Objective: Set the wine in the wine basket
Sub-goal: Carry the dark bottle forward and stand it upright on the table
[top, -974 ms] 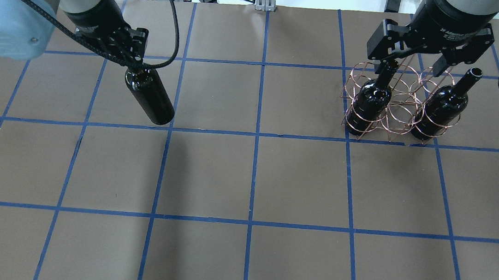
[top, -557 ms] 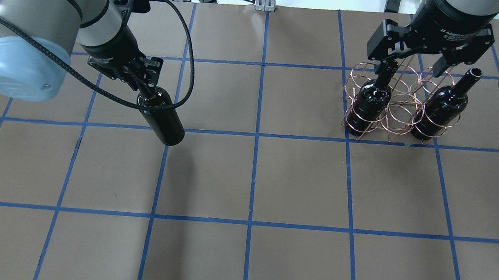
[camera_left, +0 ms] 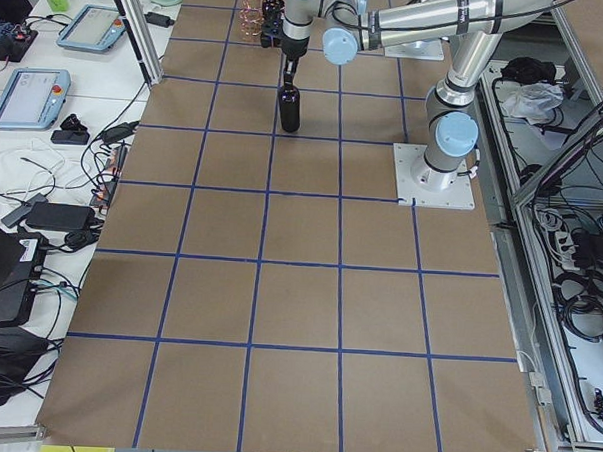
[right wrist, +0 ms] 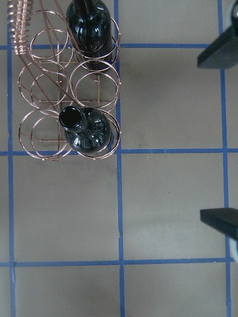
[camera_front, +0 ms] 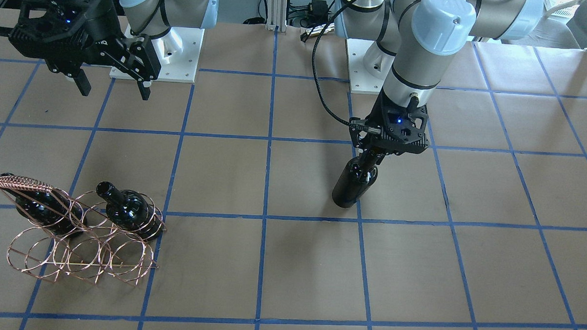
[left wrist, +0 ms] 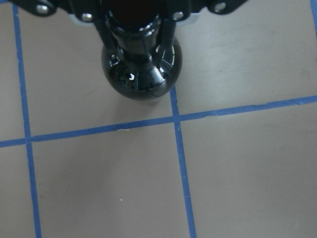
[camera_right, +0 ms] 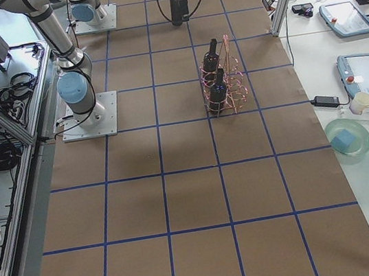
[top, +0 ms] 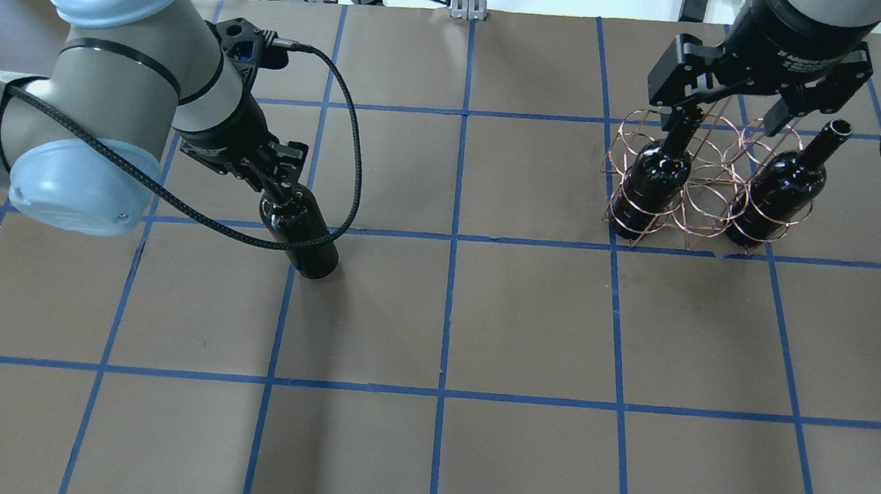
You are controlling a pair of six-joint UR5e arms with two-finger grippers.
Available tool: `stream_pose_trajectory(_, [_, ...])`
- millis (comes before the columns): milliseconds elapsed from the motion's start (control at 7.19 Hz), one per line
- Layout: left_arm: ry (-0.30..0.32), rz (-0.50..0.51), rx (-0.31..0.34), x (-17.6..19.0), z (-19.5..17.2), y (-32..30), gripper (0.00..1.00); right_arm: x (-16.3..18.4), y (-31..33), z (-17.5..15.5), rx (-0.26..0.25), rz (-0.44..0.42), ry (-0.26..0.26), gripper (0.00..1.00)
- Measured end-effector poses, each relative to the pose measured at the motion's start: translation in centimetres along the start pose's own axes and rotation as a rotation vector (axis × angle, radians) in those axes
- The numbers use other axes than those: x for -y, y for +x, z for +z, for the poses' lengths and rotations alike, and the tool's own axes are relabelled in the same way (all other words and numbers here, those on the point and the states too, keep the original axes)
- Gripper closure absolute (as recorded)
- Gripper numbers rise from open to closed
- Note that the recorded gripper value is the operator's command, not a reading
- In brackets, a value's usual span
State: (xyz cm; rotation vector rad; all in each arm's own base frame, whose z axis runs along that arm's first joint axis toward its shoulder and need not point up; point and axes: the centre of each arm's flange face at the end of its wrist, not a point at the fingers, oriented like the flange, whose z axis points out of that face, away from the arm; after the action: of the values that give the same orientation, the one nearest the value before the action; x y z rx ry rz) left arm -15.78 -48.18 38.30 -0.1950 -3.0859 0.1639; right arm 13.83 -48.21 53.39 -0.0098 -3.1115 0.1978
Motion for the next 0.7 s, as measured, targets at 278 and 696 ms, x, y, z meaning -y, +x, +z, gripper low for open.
stream_pose_trajectory(278, [-0.003, 0.002, 0.001, 0.03, 0.14, 0.26, 1.0, 0.0, 0.0, 0.0, 0.0, 0.0, 0.0, 0.0])
stream_pose_trajectory(696, [-0.006, -0.012, 0.003, 0.27, 0.32, 0.13, 0.48, -0.07, 0.07, -0.25, -0.007, -0.01, 0.009, 0.0])
